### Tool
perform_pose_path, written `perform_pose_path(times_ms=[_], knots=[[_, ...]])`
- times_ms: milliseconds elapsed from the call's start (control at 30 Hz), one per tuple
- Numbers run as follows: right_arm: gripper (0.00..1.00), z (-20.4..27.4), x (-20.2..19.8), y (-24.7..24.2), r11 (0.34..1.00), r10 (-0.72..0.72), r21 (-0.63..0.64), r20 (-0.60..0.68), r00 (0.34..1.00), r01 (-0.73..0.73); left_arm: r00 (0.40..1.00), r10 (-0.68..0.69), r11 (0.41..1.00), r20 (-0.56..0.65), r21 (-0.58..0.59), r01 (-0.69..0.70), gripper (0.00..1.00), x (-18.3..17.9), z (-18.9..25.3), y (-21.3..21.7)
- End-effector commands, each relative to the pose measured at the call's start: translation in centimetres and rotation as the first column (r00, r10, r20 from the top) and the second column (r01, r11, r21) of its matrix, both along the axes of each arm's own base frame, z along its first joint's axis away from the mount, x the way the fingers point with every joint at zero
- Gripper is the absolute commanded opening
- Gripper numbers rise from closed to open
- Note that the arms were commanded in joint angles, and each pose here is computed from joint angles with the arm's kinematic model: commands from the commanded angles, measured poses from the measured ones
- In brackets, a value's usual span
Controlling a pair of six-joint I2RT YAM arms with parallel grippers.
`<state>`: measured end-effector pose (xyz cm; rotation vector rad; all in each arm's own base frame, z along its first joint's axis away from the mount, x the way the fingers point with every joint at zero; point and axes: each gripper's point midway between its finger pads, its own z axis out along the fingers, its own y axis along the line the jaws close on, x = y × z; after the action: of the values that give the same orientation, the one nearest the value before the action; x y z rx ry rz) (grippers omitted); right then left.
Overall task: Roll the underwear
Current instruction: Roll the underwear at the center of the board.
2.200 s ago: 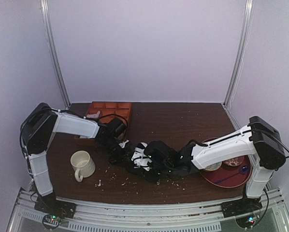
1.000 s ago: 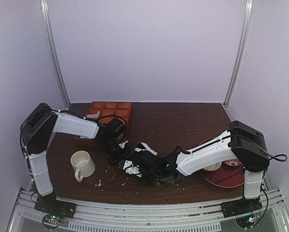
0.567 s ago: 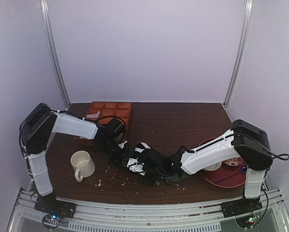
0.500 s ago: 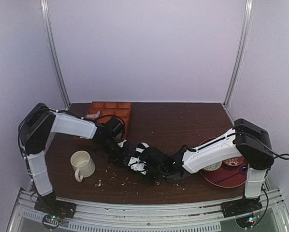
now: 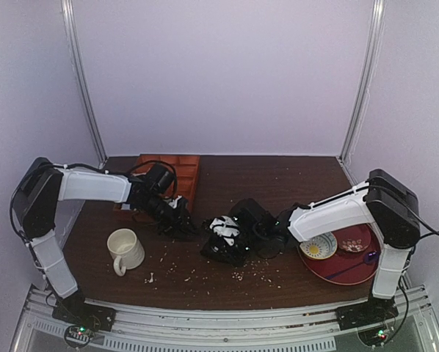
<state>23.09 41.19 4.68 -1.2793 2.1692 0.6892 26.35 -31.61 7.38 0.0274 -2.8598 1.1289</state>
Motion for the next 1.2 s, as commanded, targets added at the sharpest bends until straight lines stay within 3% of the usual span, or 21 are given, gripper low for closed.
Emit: perform_pose_path(times_ms=[0, 633, 1167], knots=[[0.00, 0.2, -0.8, -0.6, 0.998, -0.001, 0.058, -0.181, 0.984, 0.012, 0.999, 0.013, 1.000, 0.032, -0.015, -0.013, 0.41, 0.2, 0.7, 0.1], [0.00, -2.0, 0.6, -2.9, 0.971, -0.115, 0.147, -0.407, 0.906, 0.189, 0.998, 0.031, 1.000, 0.059, -0.009, -0.030, 0.41, 1.2, 0.7, -0.2], [0.00, -3.9, 2.1, -5.0, 0.931, -0.247, 0.080, -0.578, 0.777, 0.356, 0.998, 0.028, 1.000, 0.058, -0.008, -0.027, 0.40, 1.3, 0.4, -0.3]])
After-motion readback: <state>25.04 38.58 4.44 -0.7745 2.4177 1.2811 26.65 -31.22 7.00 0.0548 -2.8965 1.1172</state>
